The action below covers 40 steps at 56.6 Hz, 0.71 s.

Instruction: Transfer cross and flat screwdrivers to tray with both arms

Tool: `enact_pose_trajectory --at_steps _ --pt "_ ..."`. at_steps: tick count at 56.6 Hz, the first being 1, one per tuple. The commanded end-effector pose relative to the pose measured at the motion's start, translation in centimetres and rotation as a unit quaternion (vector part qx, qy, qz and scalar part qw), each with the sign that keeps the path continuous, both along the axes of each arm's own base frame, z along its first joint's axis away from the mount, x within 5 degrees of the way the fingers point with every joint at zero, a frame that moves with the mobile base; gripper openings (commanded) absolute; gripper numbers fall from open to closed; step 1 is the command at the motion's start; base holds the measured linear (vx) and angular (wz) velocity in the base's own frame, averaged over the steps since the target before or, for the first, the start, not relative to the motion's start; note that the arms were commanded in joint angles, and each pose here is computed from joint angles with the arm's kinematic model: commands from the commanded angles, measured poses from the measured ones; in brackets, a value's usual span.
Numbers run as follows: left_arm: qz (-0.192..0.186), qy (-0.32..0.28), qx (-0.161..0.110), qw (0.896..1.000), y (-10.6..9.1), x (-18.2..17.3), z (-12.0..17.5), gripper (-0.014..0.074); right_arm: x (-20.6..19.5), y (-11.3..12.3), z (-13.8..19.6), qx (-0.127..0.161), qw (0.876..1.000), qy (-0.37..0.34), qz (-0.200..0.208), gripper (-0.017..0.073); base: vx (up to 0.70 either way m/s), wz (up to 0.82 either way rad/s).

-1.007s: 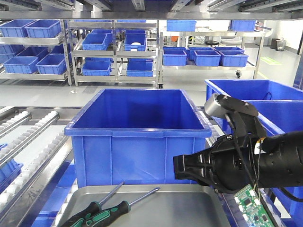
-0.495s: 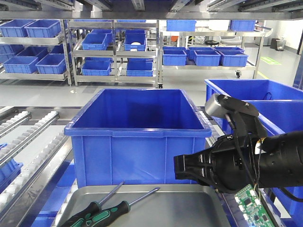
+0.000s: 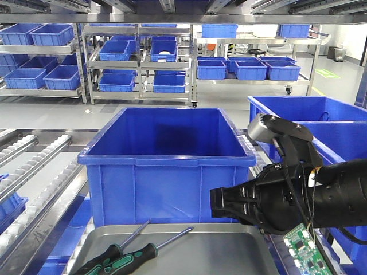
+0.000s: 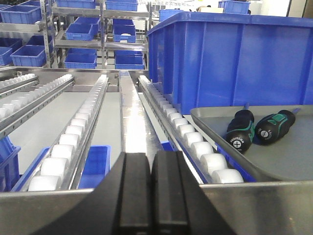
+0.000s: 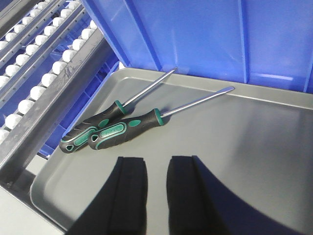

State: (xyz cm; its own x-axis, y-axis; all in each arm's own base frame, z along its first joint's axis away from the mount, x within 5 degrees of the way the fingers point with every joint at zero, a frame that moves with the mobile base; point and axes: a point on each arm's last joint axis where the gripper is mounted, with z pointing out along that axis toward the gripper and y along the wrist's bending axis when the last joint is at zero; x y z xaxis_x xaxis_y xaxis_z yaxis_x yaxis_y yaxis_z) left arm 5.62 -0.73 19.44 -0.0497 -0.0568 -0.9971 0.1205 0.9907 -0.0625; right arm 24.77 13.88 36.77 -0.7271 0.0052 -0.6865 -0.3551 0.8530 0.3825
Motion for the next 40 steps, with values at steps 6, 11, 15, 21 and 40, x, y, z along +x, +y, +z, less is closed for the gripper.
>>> enact_pose_trajectory --at_steps 6,11,15,21,40 --pt "0.004 -0.025 -0.007 1.0 0.1 0.1 -0.3 -0.0008 -0.5 -0.6 2.7 0.018 0.997 -0.068 -0.011 0.0218 0.0 0.0" --pt "0.004 -0.025 -0.007 1.0 0.1 0.1 -0.3 -0.0008 -1.9 -1.5 3.3 0.013 0.995 -0.094 -0.014 0.0218 0.0 0.0" --pt "0.004 -0.025 -0.007 1.0 0.1 0.1 -0.3 -0.0008 -3.7 -2.5 3.3 0.014 0.993 -0.115 -0.02 0.0218 0.0 0.0" --pt "0.004 -0.025 -0.007 1.0 0.1 0.1 -0.3 -0.0008 -7.0 -4.5 2.9 0.018 0.984 -0.175 -0.035 0.0218 0.0 0.0" --pt "0.004 -0.025 -0.007 1.0 0.1 0.1 -0.3 -0.0008 -15.6 -10.4 -6.8 0.022 0.961 -0.25 -0.119 0.0218 0.0 0.0"
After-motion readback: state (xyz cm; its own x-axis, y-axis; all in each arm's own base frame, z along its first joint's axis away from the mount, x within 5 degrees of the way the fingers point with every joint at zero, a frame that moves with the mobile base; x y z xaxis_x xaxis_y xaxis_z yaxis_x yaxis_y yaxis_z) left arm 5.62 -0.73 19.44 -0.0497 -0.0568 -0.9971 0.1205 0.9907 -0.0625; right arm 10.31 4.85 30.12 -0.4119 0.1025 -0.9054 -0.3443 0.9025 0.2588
